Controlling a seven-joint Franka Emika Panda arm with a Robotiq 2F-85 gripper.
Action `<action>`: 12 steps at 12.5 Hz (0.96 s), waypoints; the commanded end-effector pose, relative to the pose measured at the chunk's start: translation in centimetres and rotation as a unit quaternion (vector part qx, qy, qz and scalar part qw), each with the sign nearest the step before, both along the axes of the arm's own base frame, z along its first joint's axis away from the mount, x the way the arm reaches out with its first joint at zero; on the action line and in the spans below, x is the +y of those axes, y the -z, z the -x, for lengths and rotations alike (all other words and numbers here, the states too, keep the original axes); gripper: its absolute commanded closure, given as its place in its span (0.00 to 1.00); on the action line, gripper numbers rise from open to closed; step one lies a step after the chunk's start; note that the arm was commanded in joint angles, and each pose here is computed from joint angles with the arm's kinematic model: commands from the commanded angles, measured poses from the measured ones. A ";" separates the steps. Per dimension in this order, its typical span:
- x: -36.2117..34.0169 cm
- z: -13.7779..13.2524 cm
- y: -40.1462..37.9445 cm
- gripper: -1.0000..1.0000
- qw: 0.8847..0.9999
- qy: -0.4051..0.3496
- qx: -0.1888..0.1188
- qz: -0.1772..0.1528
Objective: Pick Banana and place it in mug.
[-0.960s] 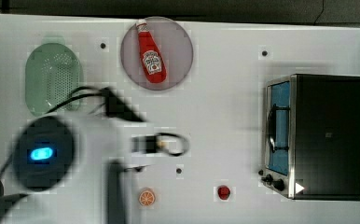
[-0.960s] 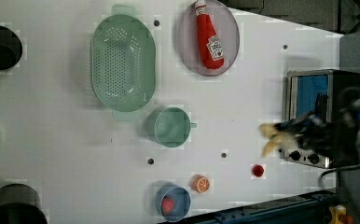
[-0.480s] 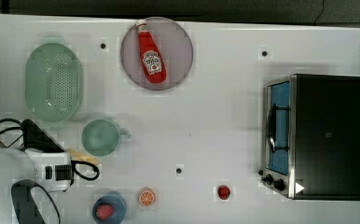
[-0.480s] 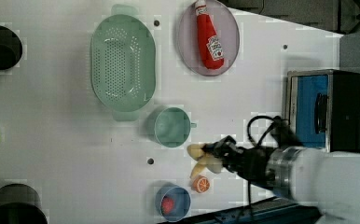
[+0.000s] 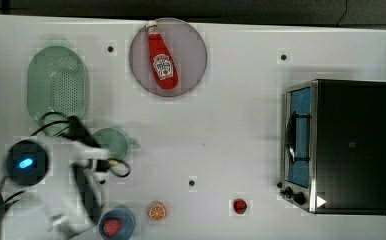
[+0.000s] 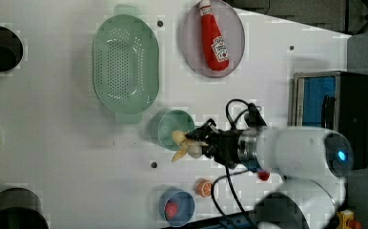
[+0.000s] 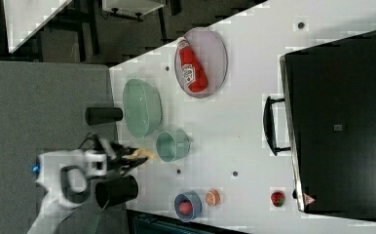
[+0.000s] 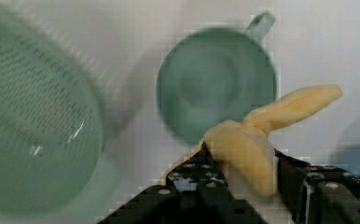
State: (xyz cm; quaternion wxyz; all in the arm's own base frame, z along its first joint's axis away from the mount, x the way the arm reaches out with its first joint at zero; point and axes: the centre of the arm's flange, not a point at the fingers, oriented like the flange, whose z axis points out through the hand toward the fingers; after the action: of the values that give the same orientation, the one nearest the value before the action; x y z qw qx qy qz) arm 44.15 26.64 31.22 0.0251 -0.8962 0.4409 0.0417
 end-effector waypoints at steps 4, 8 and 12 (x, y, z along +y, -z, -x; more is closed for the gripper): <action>-2.1 -1.4 5.1 0.30 0.999 0.042 -0.003 -0.004; -2.7 -1.9 2.4 0.00 0.999 0.047 -0.021 0.001; -5.4 -2.8 -6.0 0.00 0.996 0.071 -0.046 0.023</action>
State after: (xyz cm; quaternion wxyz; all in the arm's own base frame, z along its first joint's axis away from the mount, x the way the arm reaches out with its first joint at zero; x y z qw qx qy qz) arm 44.92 22.42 33.69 0.0101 -0.8775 0.4792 0.0167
